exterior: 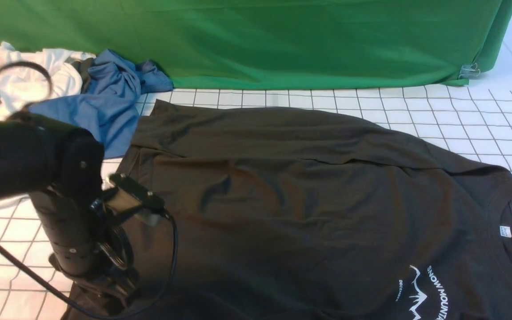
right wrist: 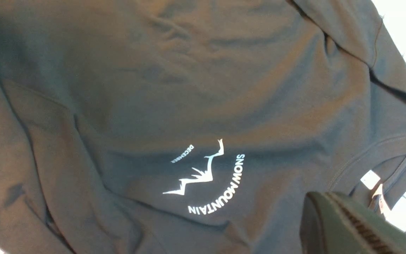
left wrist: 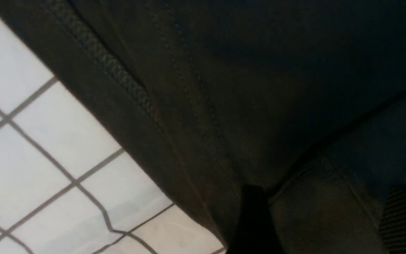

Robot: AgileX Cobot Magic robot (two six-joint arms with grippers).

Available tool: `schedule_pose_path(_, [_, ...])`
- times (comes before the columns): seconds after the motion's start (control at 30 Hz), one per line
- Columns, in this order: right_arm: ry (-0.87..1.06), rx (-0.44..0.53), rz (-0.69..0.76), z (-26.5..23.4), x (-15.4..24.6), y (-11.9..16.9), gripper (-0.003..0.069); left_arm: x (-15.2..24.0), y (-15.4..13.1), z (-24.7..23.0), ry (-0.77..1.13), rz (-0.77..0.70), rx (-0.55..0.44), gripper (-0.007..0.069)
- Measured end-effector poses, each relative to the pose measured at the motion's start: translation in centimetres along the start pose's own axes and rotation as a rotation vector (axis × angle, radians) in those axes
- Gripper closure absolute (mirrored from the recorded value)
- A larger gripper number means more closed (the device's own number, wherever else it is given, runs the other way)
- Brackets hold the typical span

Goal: Fold a long-sleeved shirt over a white checkered tablecloth.
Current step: 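Grasp the left edge of the dark T-shirt lying flat on the table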

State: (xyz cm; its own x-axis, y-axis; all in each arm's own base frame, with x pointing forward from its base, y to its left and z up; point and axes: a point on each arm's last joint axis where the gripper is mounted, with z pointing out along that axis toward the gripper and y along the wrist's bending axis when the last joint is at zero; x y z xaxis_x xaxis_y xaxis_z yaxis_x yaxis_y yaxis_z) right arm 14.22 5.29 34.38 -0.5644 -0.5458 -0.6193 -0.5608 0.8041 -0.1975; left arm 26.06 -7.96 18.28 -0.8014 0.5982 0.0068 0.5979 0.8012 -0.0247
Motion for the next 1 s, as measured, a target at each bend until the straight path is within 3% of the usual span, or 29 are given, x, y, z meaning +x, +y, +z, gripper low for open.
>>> schedule_pose_path(0.43, [-0.001, 0.000, -0.001, 0.0, 0.0, 0.0, 0.0645, 1.3, -0.5, 2.1, -0.018, 0.056, -0.003, 0.0312])
schedule_pose_path(0.7, [-0.018, 0.006, -0.001, 0.0, -0.1, 0.0, 0.0645, 1.6, -0.5, 0.2, -0.125, 0.063, -0.054, 0.0592])
schedule_pose_path(1.0, [-0.027, 0.009, -0.001, 0.0, -0.2, -0.1, 0.0645, 2.0, -0.8, -1.5, -0.183, 0.062, -0.074, 0.0615])
